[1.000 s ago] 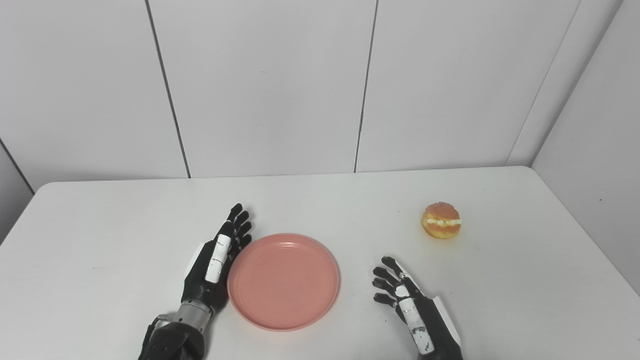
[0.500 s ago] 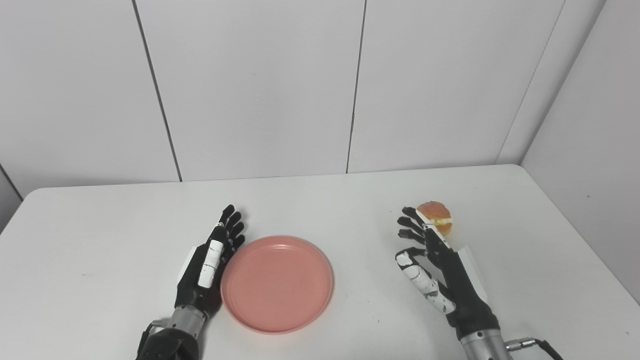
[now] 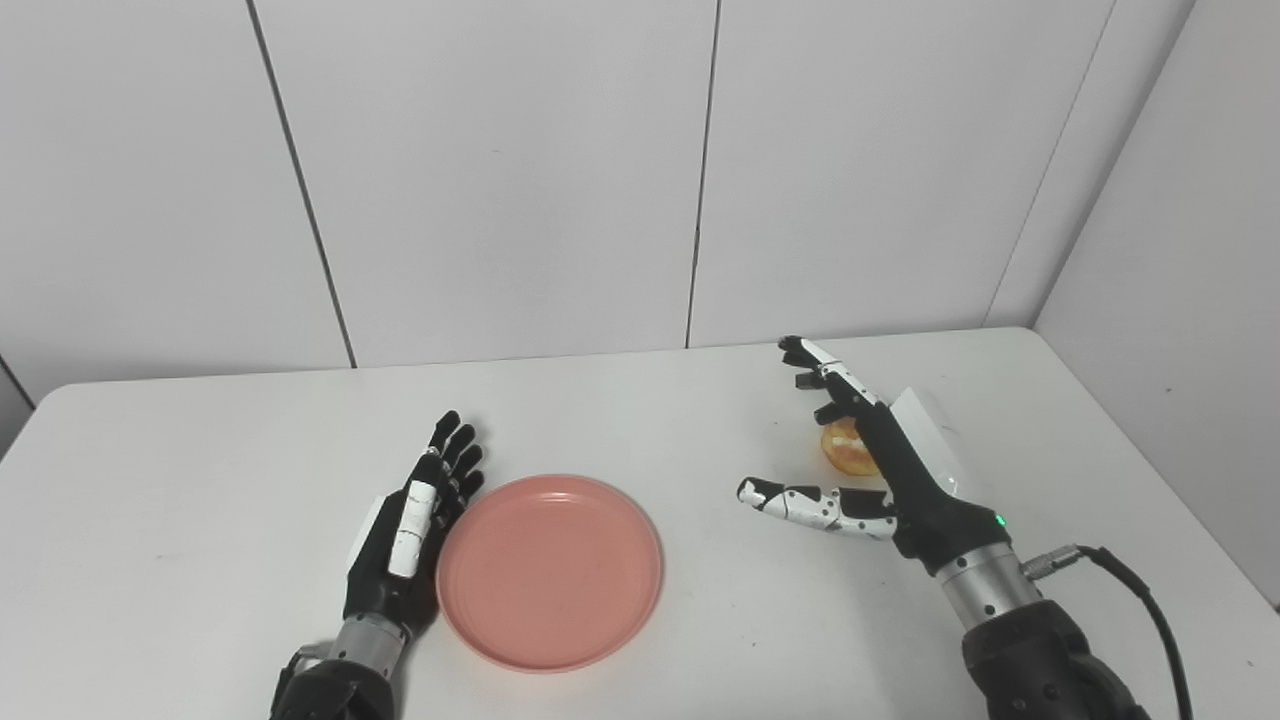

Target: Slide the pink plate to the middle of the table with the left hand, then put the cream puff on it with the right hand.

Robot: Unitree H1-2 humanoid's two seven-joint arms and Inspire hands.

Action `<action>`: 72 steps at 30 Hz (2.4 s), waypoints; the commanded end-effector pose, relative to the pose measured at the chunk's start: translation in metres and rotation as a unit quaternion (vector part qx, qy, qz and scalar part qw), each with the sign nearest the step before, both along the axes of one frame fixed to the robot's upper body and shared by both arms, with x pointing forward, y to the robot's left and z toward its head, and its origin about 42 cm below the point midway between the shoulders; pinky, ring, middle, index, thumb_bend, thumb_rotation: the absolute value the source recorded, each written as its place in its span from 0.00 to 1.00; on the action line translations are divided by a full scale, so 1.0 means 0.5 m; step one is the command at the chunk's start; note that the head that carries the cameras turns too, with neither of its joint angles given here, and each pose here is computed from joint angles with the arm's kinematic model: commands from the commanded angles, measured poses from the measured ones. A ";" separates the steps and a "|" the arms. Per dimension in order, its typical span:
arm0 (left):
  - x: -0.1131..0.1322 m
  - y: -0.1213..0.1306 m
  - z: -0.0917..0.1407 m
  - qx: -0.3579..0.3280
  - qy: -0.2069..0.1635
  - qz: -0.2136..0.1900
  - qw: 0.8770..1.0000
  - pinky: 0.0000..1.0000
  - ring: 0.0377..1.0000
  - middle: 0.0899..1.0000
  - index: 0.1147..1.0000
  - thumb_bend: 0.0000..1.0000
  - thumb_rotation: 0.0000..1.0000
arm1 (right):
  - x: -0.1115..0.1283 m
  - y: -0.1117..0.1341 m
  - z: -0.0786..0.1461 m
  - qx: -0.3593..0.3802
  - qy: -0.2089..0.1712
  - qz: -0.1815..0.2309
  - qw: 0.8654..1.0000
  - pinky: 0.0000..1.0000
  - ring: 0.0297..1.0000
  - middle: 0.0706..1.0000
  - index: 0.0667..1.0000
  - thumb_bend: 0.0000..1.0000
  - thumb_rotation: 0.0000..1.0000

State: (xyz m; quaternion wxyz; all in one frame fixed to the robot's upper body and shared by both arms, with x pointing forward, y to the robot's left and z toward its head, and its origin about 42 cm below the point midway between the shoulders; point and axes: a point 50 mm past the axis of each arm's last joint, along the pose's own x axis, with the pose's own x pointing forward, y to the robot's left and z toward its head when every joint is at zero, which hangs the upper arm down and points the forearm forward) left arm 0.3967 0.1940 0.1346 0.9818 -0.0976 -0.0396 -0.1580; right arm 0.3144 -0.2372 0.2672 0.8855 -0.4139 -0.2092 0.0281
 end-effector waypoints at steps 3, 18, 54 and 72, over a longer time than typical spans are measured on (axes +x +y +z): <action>-0.007 -0.009 -0.015 -0.004 0.018 -0.007 1.000 1.00 0.99 1.00 1.00 0.89 0.82 | 0.031 -0.020 0.055 -0.057 -0.003 -0.023 0.998 0.70 0.87 0.92 0.88 1.00 0.39; -0.011 -0.013 -0.013 -0.012 0.016 -0.013 1.000 1.00 1.00 1.00 1.00 0.88 0.81 | 0.157 -0.080 0.116 -0.223 0.063 -0.082 0.969 0.61 0.85 0.91 0.87 1.00 0.40; -0.022 -0.017 -0.013 -0.019 0.021 -0.014 1.000 1.00 0.98 1.00 1.00 0.90 0.80 | 0.319 -0.166 0.040 -0.295 0.210 -0.126 0.924 0.78 0.90 0.90 0.82 1.00 0.39; -0.027 -0.018 -0.012 -0.009 0.022 -0.011 1.000 1.00 0.96 0.99 1.00 0.89 0.80 | 0.317 -0.158 -0.009 -0.261 0.196 -0.125 0.937 0.51 0.60 0.65 0.64 0.88 0.09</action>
